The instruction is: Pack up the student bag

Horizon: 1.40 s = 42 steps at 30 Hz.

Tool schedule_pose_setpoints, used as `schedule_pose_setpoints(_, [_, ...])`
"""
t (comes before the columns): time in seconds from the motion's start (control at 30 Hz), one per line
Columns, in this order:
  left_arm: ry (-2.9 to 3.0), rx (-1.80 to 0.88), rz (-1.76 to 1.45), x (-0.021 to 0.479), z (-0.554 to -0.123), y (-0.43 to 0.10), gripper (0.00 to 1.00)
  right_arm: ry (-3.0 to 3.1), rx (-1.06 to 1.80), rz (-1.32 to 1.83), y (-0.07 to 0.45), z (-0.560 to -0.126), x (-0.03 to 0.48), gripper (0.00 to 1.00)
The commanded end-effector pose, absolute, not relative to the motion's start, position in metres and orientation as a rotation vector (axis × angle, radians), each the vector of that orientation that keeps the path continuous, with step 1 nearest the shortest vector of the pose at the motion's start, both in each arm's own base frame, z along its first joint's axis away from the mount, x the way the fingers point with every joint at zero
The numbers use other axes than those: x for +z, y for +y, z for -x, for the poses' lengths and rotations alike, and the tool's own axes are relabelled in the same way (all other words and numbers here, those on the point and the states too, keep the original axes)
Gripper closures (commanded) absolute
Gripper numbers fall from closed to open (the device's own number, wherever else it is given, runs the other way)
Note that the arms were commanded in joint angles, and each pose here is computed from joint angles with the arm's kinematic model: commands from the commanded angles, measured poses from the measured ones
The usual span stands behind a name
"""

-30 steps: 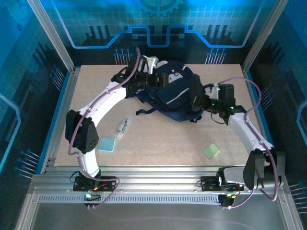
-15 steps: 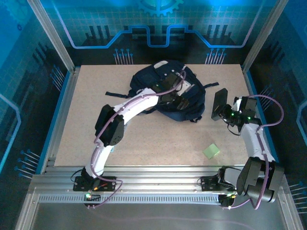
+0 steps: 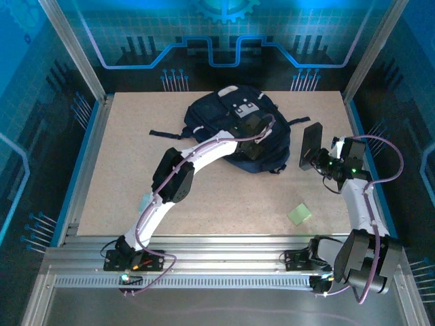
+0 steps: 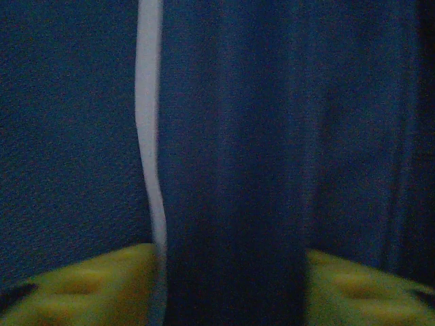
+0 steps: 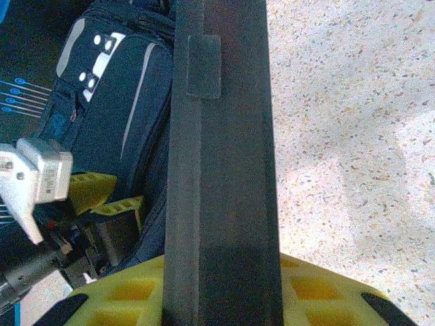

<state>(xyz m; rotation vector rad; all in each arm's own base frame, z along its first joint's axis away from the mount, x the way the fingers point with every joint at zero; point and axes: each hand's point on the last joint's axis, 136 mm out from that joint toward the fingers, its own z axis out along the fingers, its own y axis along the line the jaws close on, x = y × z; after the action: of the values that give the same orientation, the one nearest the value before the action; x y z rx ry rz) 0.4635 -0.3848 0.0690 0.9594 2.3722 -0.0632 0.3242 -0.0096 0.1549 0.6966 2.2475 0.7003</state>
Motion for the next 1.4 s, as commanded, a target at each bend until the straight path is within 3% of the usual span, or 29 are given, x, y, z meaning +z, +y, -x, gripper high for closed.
schedule_pose_setpoints(0.0, [2.408,0.057,-0.958,0.057,-0.470,-0.366,0.85,2.201,0.729,-0.659,-0.010,-0.327,0.164,0.93])
schedule_pose_setpoints(0.03, [2.411,0.034,-0.952,0.060,-0.469,-0.369,0.98,2.197,0.731,-0.657,-0.010,-0.328,0.165,0.93])
schedule_pose_setpoints(0.07, [2.410,0.008,-0.937,0.068,-0.468,-0.371,1.00,2.196,0.731,-0.656,-0.010,-0.328,0.166,0.93])
schedule_pose_setpoints(0.27, [2.359,-0.326,-0.801,0.154,-0.463,-0.385,1.00,2.182,0.706,-0.651,-0.014,-0.329,0.175,0.93])
schedule_pose_setpoints(0.5, [2.288,-0.682,-0.538,0.236,-0.486,-0.358,1.00,2.166,0.756,-0.645,-0.010,-0.332,0.179,0.93])
schedule_pose_setpoints(0.8, [2.247,-0.951,-0.378,0.259,-0.501,-0.354,1.00,2.153,1.047,-0.467,0.063,-0.356,0.179,0.93])
schedule_pose_setpoints(1.07, [2.182,-1.030,-0.367,0.288,-0.497,-0.359,1.00,2.179,1.194,-0.344,0.137,-0.416,0.175,0.93])
schedule_pose_setpoints(1.37, [2.184,-1.145,-0.304,0.286,-0.489,-0.364,1.00,2.145,1.338,-0.352,0.195,-0.487,0.156,0.92])
